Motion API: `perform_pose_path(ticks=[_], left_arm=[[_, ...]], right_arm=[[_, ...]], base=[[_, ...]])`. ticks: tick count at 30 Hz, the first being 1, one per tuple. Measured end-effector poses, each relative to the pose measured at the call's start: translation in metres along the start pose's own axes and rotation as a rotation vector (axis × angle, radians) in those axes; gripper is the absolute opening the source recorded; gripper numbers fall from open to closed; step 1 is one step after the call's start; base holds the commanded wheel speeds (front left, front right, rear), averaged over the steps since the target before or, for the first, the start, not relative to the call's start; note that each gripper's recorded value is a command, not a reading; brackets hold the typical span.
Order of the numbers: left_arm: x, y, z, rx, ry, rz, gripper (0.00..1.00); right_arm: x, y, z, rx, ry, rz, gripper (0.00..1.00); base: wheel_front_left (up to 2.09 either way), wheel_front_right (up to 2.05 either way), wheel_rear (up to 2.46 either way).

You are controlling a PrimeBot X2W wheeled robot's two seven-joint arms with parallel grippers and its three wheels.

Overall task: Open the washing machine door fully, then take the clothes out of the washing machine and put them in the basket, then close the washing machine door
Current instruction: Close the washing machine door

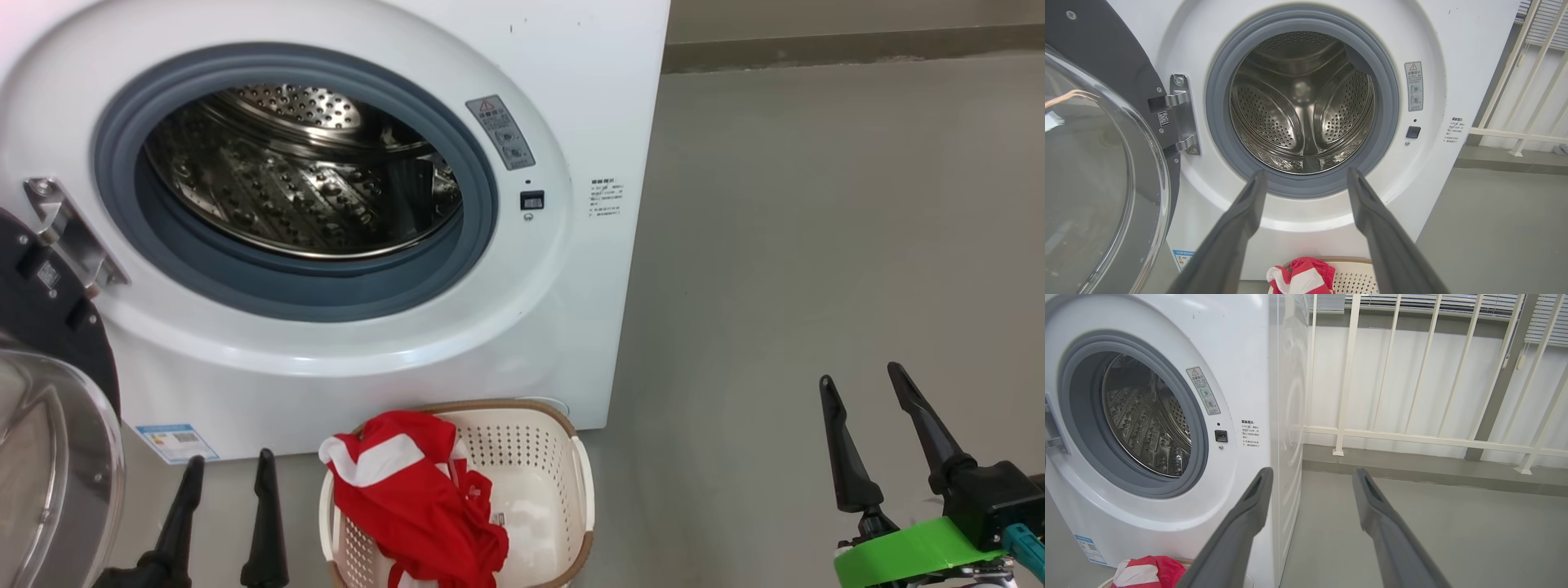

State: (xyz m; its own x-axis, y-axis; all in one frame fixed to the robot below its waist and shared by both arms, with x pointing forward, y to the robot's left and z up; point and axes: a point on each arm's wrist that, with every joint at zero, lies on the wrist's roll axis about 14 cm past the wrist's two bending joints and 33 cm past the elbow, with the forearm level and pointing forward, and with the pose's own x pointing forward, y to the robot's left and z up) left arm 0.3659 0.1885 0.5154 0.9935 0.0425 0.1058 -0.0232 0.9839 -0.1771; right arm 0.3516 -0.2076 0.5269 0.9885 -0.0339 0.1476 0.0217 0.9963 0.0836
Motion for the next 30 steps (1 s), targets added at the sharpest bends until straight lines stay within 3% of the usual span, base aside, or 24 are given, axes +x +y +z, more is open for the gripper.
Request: perform_pose_path(ticks=[16, 30], left_arm=[[0.001, -0.010, 0.004, -0.002, -0.014, -0.036, 1.00], [-0.001, -0.007, 0.003, -0.001, -0.011, -0.026, 1.00]], right_arm=[[0.002, -0.001, -0.006, 0.000, 0.018, -0.002, 1.00], [0.005, 0.004, -0.012, 0.003, 0.033, 0.010, 1.00]], base=[[-1.51, 1.51, 0.00], [-0.17, 0.17, 0.00]])
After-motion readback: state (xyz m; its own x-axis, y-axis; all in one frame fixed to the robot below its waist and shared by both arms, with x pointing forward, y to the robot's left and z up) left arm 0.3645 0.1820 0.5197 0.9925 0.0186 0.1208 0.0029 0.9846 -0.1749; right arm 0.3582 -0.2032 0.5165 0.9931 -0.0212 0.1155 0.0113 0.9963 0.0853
